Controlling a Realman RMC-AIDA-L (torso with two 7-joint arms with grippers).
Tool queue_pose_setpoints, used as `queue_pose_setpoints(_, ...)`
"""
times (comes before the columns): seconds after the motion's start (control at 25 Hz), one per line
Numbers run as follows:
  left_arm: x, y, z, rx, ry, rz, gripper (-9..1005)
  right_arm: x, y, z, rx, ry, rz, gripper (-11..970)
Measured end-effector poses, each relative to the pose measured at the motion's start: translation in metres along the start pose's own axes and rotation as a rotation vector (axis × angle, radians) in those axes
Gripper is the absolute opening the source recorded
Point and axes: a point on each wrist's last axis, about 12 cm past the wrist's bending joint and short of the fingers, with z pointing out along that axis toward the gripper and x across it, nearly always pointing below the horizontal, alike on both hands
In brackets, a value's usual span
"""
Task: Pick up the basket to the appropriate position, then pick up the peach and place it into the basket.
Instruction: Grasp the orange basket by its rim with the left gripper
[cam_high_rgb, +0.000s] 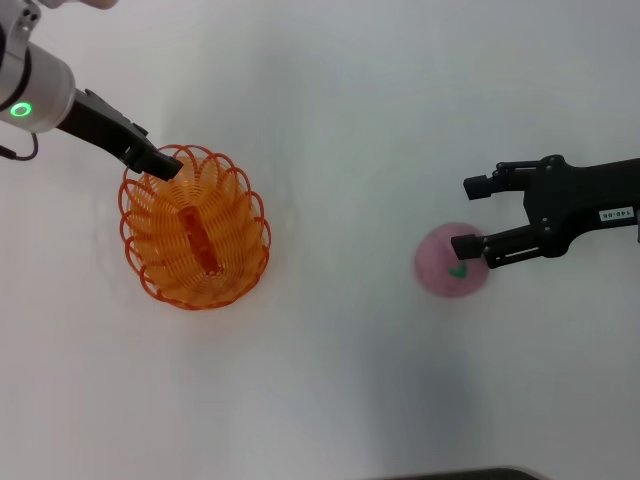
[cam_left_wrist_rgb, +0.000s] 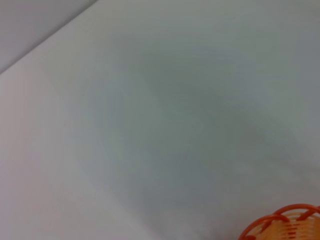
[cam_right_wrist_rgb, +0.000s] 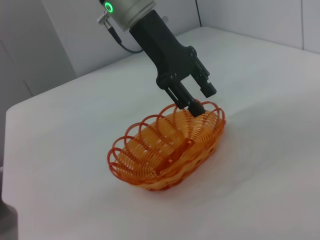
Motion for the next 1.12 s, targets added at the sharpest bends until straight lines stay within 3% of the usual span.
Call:
queue_pose_setpoints(0.32, -0.0012, -0.0058, 0.0082, 0.011, 0.034, 0.026, 605, -0.0011, -0.0034, 0.001, 0.022, 0.0, -0.001, 919)
queue_pose_setpoints(0.44, -0.0014, -0.0062, 0.0085, 0.011, 0.035, 0.028, 389, -0.002, -0.0045, 0.0025, 0.024, -0.001, -0.002, 918)
queue_pose_setpoints(1.0, -0.0038, -0.003, 0.0074, -0.012, 0.016, 0.026, 98, -0.0048, -0.0094, 0.0044, 0.052, 0.0, -0.008, 917)
queue_pose_setpoints(1.12, -0.0025, 0.0013, 0.0034, -0.011, 0.0, -0.032, 56, -0.0049, -0.01, 0.0044, 0.057, 0.0, -0.009, 917)
